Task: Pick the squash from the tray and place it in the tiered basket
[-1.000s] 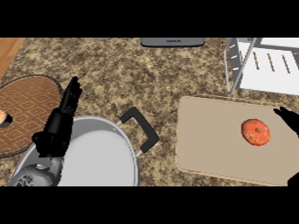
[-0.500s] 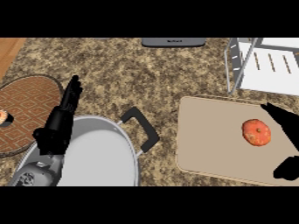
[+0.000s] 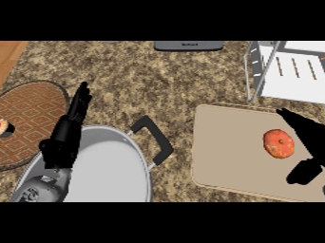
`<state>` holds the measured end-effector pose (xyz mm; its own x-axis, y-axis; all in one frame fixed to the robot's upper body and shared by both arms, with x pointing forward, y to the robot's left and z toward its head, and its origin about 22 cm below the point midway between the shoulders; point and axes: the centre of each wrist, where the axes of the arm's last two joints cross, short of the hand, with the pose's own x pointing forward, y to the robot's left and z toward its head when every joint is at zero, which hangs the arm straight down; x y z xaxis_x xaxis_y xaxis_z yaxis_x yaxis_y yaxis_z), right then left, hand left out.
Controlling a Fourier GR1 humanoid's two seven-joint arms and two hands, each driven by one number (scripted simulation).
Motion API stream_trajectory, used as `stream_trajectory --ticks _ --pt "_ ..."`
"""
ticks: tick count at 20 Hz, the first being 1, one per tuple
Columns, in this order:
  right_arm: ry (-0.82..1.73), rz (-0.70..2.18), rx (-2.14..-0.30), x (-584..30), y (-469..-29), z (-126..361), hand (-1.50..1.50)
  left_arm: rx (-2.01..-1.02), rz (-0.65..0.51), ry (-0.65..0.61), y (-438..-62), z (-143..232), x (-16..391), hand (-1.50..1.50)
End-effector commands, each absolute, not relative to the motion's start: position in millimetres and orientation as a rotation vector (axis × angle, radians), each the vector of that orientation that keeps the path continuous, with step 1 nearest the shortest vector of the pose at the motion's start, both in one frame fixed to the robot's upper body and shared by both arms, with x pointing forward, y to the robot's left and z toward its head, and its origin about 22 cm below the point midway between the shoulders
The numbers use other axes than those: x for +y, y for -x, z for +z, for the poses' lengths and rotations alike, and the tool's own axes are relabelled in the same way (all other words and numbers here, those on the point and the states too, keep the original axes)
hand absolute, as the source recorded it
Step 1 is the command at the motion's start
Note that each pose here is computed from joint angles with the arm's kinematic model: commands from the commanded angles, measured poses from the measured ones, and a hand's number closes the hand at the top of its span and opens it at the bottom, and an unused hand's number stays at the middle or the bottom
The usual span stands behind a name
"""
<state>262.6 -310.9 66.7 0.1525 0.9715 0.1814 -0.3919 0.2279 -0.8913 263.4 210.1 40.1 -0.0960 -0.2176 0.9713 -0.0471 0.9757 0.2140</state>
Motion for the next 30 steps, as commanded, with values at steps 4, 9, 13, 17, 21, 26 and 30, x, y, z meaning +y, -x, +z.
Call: stream_trajectory --ticks 4,9,13,17,21,26,30 --pt "0.798 1.138 -0.905 -312 -263 38 -1.50 -1.673 -0.108 -0.186 -265 39 200 0.00" --pt "0.788 1.126 -0.922 -316 -266 41 -1.50 -1.663 -0.107 -0.194 -267 28 195 0.00" --pt "0.771 1.101 -0.940 -296 -257 18 -1.50 -1.675 -0.104 -0.199 -267 38 202 0.00" --pt "0.757 1.092 -0.953 -293 -273 15 -1.50 -1.657 -0.117 -0.173 -258 32 199 0.00" --pt "0.783 1.019 -1.024 -309 -260 11 1.50 -1.654 -0.095 -0.196 -278 31 200 0.00" --pt "0.948 1.149 -1.064 -304 -254 -16 1.50 -1.666 -0.113 -0.192 -258 33 206 0.00" --pt "1.022 1.213 -0.935 -278 -284 9 1.50 -1.659 -0.102 -0.194 -270 35 215 0.00"
